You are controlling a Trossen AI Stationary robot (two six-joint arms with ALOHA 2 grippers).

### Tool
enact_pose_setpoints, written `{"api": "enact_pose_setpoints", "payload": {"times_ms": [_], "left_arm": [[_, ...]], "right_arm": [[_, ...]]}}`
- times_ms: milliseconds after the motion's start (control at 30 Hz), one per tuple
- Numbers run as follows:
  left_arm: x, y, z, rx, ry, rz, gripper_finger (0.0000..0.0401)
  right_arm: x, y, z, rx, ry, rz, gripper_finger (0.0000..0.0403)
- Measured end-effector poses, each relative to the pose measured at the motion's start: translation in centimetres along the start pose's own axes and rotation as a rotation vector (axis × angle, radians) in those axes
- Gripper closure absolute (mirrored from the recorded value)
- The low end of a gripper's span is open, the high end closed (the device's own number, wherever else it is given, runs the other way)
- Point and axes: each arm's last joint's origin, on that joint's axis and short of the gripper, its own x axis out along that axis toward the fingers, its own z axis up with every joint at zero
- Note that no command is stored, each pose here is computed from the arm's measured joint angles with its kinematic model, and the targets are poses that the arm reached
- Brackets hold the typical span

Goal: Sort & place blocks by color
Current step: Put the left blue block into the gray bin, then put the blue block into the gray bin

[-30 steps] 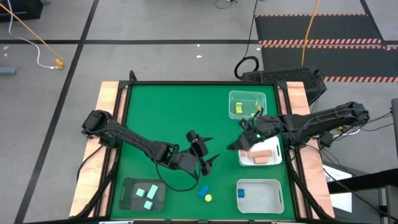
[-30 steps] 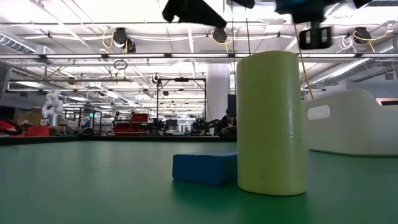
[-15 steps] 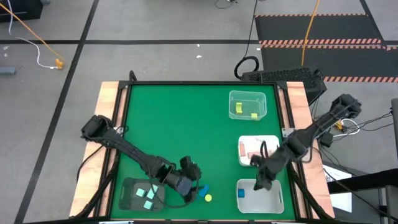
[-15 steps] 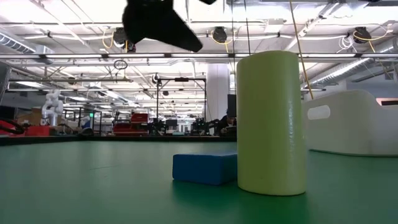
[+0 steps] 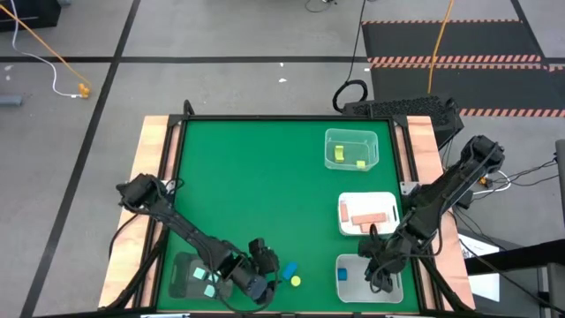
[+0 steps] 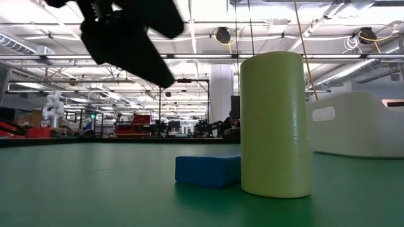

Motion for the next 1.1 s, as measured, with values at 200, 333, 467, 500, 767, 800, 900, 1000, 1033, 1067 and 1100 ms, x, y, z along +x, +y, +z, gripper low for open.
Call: {"api": "enact_pose_setpoints", "payload": {"times_ms": [200,333,467,500,767,800,900,1000,1033,1067,1100], "left_arm": [[1.8,-0.5,-1.2,-0.054,-0.011,0.004,0.0103],[2.7,-0.8,-1.8,-0.066,-0.017,-0.001,0.0103],[3.5,-0.7,-2.1,-0.074,-0.041,0.026,0.0103],[3.7,-0.7,-2.1,-0.076,-0.05,0.031,0.0103],[5.4,-0.2,-2.8,-0.064,-0.059,0.065,0.0103],[5.4,-0.2,-2.7,-0.065,-0.065,0.059,0.0103],[5.4,-0.4,-2.5,-0.043,-0.084,0.042,0.0103],[5.4,-0.3,-2.5,0.003,-0.09,0.066,0.0103],[5.4,-0.3,-2.5,0.018,-0.094,0.075,0.0103],[5.6,-0.2,-2.6,0.032,-0.096,0.08,0.0103],[5.8,-0.1,-2.7,0.046,-0.094,0.085,0.0103]], "right_arm": [[0.5,-0.1,0.0,-0.06,0.009,-0.019,0.0274],[0.5,-0.1,0.0,-0.098,0.01,-0.018,0.0231],[0.5,-0.2,0.0,-0.113,0.01,-0.021,0.0196],[0.5,-0.2,0.0,-0.113,0.009,-0.022,0.019],[0.5,-0.2,0.0,-0.098,0.009,-0.021,0.0176],[0.5,-0.2,0.0,-0.098,0.009,-0.021,0.0176],[0.5,-0.2,0.0,-0.1,0.007,-0.022,0.0176],[0.5,-0.2,0.1,-0.1,-0.016,-0.032,0.0176],[0.5,-0.2,0.1,-0.101,-0.019,-0.033,0.0176],[0.5,-0.2,0.1,-0.1,-0.02,-0.033,0.0176],[0.5,-0.2,0.1,-0.095,-0.02,-0.033,0.0176]]}}
